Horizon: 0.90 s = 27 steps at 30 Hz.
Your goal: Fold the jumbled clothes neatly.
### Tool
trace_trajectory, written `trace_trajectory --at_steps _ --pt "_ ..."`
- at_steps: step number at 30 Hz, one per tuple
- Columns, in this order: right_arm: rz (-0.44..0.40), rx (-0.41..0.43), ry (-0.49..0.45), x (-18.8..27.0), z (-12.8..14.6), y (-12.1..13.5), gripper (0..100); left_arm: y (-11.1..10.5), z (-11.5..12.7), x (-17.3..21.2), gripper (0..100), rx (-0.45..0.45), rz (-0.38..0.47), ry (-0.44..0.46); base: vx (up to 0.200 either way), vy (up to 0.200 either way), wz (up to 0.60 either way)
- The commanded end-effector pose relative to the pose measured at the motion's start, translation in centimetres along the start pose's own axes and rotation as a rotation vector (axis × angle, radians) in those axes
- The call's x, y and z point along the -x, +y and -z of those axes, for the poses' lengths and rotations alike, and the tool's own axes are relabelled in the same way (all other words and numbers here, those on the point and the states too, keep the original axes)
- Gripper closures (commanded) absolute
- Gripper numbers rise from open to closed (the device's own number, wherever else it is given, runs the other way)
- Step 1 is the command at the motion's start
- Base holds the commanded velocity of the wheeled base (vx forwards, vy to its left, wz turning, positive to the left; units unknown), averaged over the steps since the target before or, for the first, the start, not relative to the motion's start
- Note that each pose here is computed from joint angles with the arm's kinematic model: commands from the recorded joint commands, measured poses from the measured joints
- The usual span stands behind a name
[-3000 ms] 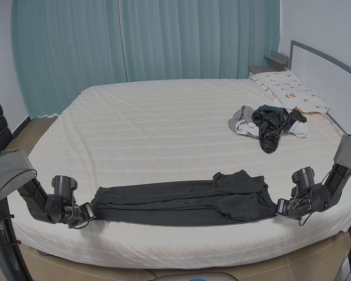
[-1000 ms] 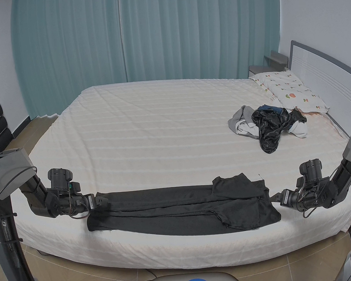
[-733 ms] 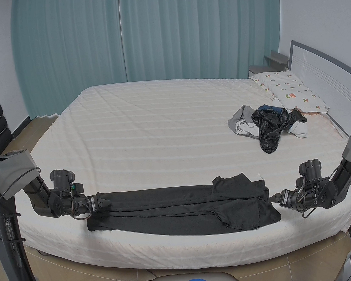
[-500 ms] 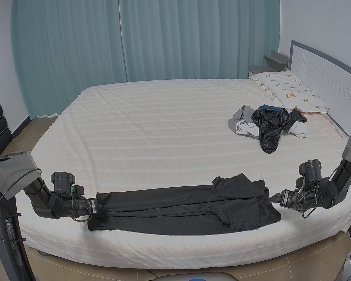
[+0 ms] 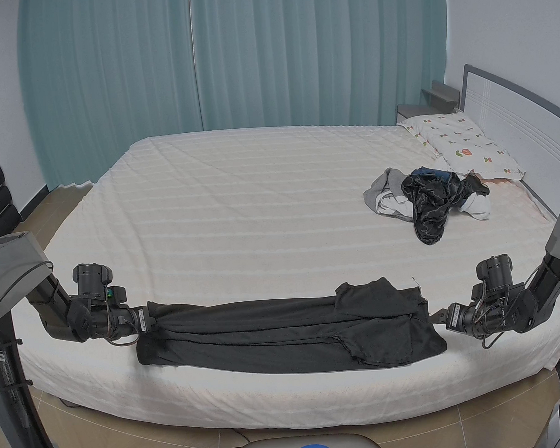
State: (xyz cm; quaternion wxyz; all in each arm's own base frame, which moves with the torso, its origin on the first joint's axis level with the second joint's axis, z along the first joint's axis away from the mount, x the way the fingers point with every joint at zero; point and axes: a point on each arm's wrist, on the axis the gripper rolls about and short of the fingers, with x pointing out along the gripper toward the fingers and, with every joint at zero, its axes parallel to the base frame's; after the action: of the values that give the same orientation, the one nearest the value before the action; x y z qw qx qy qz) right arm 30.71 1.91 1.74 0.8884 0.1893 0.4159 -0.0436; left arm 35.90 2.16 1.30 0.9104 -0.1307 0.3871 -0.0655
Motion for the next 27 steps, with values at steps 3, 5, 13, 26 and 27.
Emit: trace_trajectory --at_steps 3,5,13,26,27 --pt "-0.002 0.001 -0.004 0.2 0.0 0.0 0 -0.9 -0.5 0.5 100 -0.003 -0.003 -0.018 0.0 0.0 0.0" --pt "-0.003 0.002 -0.004 0.3 0.0 0.1 0 -1.8 -0.7 1.0 100 0.009 0.002 -0.028 0.0 0.0 0.0" --pt "-0.02 0.009 -0.02 1.1 -0.1 0.5 0 -5.3 -1.3 2.8 100 0.012 0.037 0.006 0.0 -0.1 0.0" --pt "-0.038 0.02 -0.036 1.8 -0.2 1.1 0 -11.1 -1.4 3.2 100 0.016 -0.038 0.03 0.0 -0.2 0.0" --pt "-0.039 0.021 -0.037 1.9 -0.2 1.1 0 -11.6 -1.4 3.3 100 0.008 -0.045 0.038 0.0 -0.2 0.0"
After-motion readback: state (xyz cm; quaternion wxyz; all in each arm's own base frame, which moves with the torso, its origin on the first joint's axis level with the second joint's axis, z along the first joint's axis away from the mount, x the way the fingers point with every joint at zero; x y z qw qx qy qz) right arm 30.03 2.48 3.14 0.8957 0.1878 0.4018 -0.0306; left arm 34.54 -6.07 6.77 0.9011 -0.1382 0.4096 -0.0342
